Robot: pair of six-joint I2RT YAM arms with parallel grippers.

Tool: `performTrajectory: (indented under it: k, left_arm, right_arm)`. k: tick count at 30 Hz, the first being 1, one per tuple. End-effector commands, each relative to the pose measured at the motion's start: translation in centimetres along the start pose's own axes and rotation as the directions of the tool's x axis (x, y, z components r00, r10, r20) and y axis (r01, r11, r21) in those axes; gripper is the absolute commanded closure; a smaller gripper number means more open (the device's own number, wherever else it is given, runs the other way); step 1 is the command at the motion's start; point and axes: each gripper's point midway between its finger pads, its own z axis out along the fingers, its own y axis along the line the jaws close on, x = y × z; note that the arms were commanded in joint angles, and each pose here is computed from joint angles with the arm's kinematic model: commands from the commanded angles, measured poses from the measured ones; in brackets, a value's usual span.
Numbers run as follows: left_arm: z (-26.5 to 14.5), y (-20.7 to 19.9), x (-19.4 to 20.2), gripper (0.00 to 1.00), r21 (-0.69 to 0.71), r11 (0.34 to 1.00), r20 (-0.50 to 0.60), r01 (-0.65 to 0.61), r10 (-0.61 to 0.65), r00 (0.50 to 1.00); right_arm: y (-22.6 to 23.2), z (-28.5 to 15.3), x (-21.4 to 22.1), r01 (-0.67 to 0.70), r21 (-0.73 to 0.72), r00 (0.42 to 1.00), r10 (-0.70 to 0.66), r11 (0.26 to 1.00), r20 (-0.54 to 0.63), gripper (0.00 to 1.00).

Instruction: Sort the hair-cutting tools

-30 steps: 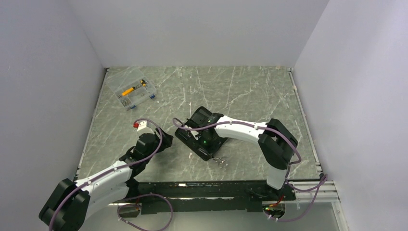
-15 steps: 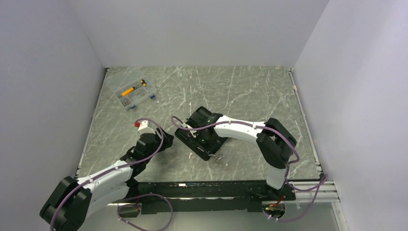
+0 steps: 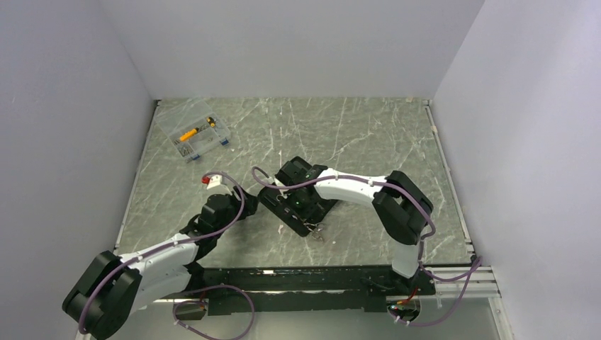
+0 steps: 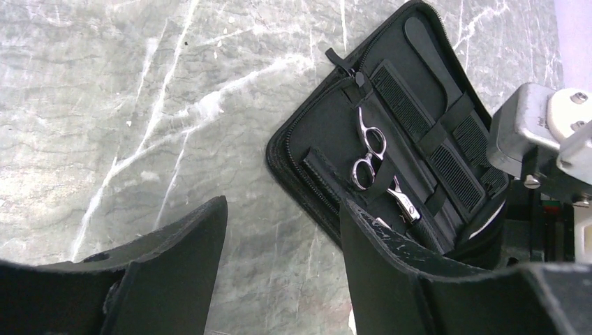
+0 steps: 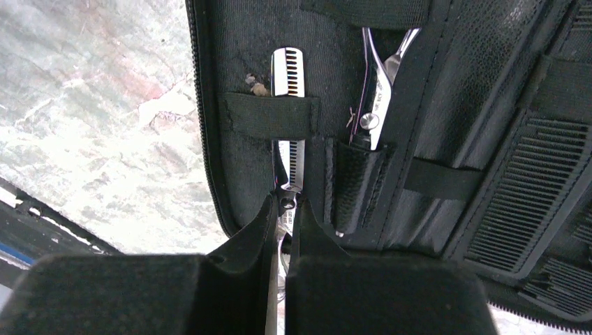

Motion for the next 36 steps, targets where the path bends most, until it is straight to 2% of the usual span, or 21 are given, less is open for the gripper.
performTrajectory:
  k: [1, 8, 21, 31, 36]
  left_arm:
    - [0.5, -2.1, -1.7, 0.35, 0.072, 0.997, 0.046, -0.015, 0.012, 0.999]
    - [1.0, -2.2, -1.4, 0.36, 0.073, 0.997, 0.032, -0.031, 0.029, 0.999]
    - [1.1, -2.3, -0.7, 0.36, 0.101, 0.994, 0.016, -0.037, 0.035, 0.999]
    - [1.5, -3.0, 0.1, 0.48, 0.142, 0.989, -0.015, -0.034, 0.037, 0.999]
    - [1.9, -3.3, 0.3, 0.49, 0.154, 0.987, -0.028, -0.041, 0.046, 0.999]
  right_arm:
    - [-0.1, 0.6, -1.6, 0.016, -0.022, 0.998, -0.014, 1.000, 0.059, 1.00]
    - [0.9, 1.1, -1.9, 0.037, -0.091, 0.997, -0.030, 0.995, 0.073, 1.00]
    - [0.8, 2.1, -2.3, 0.059, -0.094, 0.996, -0.052, 0.994, 0.072, 1.00]
    - [1.0, 2.5, -2.8, 0.065, -0.109, 0.993, -0.054, 0.992, 0.100, 1.00]
    - [1.0, 2.7, -3.0, 0.071, -0.108, 0.990, -0.056, 0.992, 0.130, 1.00]
